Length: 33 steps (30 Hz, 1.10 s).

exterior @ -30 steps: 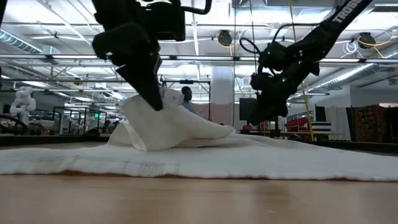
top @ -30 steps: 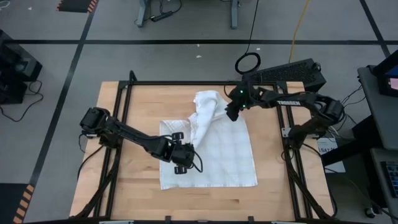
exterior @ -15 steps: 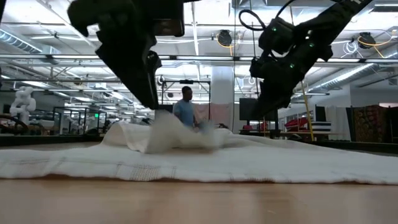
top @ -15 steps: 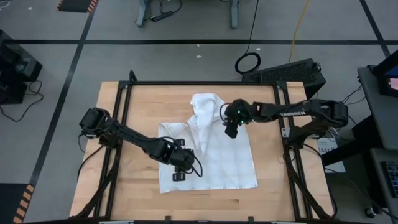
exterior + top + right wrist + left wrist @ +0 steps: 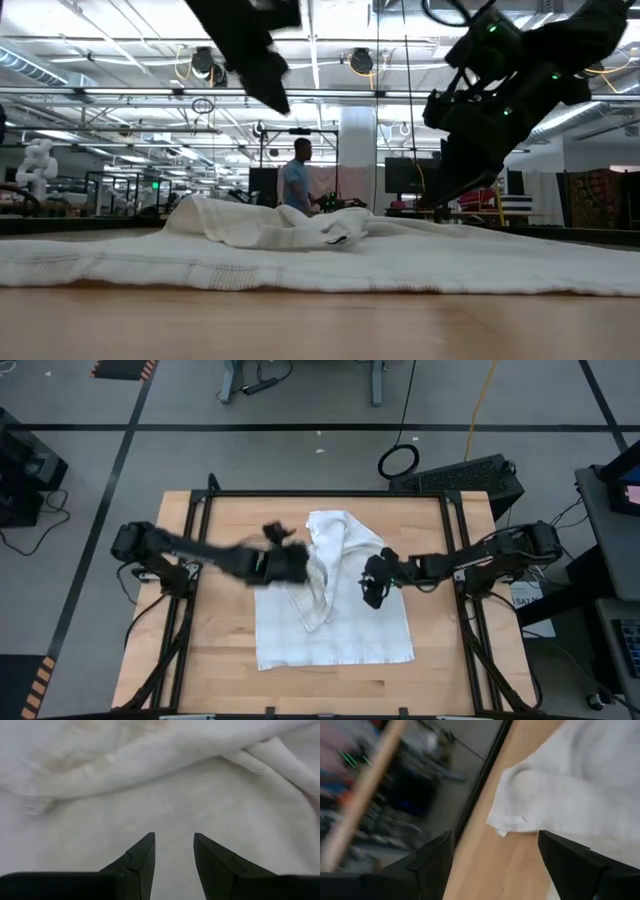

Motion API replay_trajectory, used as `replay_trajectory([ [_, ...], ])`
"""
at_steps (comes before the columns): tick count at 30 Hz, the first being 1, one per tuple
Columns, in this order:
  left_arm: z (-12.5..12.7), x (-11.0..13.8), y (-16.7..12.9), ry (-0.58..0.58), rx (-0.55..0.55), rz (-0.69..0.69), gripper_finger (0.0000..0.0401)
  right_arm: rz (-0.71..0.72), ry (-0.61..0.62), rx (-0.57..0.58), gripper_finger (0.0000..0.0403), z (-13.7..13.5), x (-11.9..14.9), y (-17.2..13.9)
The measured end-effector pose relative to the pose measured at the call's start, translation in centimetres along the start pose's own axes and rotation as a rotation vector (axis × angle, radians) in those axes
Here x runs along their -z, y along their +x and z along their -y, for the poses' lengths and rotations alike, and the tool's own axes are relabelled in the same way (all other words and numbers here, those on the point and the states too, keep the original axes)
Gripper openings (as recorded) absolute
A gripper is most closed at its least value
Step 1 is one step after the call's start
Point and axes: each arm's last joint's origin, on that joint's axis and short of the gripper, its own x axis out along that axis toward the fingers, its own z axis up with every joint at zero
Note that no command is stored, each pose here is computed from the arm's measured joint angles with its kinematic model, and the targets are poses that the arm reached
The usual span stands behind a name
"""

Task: Roll towel
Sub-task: Roll the white towel

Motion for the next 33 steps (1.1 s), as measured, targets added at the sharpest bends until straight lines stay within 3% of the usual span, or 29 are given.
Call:
replay_trajectory([
  [4, -3.6, 0.2, 6.8, -0.24, 0.197, -0.049, 0.0293, 0.036, 0.014, 0.001, 0.0125, -1.4, 0.6, -0.4],
  [6, -5.3, 0.9, 9.6, -0.391, 0.243, -0.089, 0.0293, 0.041, 0.011, -0.012, 0.0125, -2.0, 0.9, -0.5],
  [10, -7.7, 2.5, 12.9, -0.531, 0.282, -0.167, 0.0293, 0.046, 0.009, -0.031, 0.0125, -2.9, 1.3, -0.8],
  [16, -6.7, 4.1, 16.7, -0.61, 0.247, -0.231, 0.0293, 0.124, 0.001, 0.04, 0.0125, -3.1, 1.0, -1.0],
  [20, -4.8, 5.1, 19.1, -0.634, 0.283, -0.273, 0.0293, 0.152, -0.024, 0.058, 0.0125, -3.1, 0.8, -1.0],
  [25, -4.1, 6.2, 21.4, -0.684, 0.288, -0.321, 0.0279, 0.151, -0.062, 0.061, 0.0125, -3.1, 0.8, -1.0],
  [33, -4.2, 6.3, 21.9, -0.696, 0.331, -0.33, 0.0223, 0.153, -0.063, 0.063, 0.0125, -3.1, 0.8, -1.0],
])
